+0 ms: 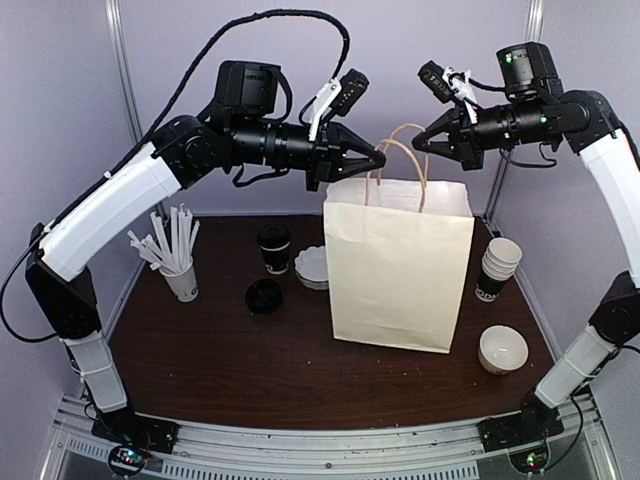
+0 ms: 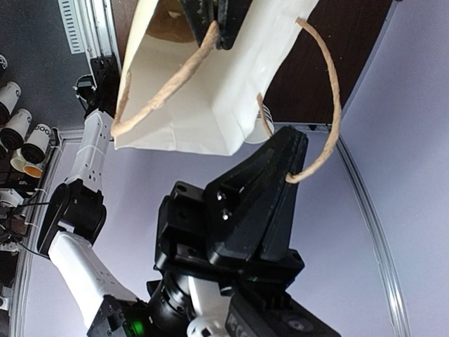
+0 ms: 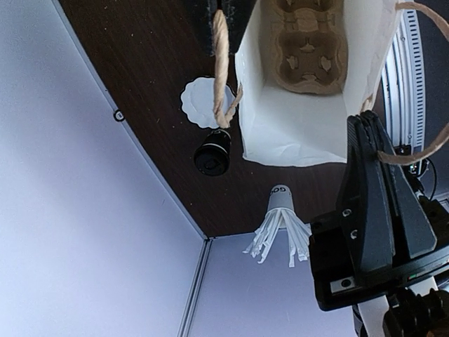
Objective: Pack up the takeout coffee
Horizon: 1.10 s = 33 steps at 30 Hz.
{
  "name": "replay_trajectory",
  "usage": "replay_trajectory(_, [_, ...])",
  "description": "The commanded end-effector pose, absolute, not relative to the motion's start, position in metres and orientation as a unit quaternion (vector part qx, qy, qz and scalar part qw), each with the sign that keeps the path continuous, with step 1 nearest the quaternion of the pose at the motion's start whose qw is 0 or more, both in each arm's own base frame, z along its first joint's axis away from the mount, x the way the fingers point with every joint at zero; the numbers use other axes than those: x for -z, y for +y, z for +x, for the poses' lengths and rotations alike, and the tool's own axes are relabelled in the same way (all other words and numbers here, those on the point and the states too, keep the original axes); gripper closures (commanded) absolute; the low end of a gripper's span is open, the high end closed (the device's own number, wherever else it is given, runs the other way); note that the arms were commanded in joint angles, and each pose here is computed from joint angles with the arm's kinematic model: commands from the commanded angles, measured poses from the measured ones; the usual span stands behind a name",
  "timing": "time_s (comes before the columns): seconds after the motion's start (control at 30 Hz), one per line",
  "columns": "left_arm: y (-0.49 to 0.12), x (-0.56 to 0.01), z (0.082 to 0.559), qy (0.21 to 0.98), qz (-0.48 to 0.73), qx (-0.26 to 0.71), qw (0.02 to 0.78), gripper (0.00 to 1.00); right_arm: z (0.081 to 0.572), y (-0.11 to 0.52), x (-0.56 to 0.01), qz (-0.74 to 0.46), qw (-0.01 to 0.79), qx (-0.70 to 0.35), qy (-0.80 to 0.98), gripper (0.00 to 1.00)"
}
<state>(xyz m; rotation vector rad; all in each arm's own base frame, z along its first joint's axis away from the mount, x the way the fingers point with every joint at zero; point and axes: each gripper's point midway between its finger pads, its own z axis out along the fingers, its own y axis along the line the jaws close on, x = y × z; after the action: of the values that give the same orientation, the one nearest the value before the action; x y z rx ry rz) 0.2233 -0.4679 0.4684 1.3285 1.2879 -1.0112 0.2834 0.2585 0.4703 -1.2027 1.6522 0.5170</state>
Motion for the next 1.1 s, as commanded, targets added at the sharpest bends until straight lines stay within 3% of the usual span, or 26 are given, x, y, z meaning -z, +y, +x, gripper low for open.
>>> replay_trajectory(0.0, [-0.456,-0.478,0.218,0.524,0.539,0.428,0.503,1.00,0.281,0.262,-0.467,-0.501,0.492,-0.212,0.680,1.00])
replay_trajectory(1.07, [-0.458,-0.453,0.219,0.547,0.541,0.426,0.476,1.00,0.298,0.272,-0.435,-0.508,0.468,-0.192,0.697,1.00])
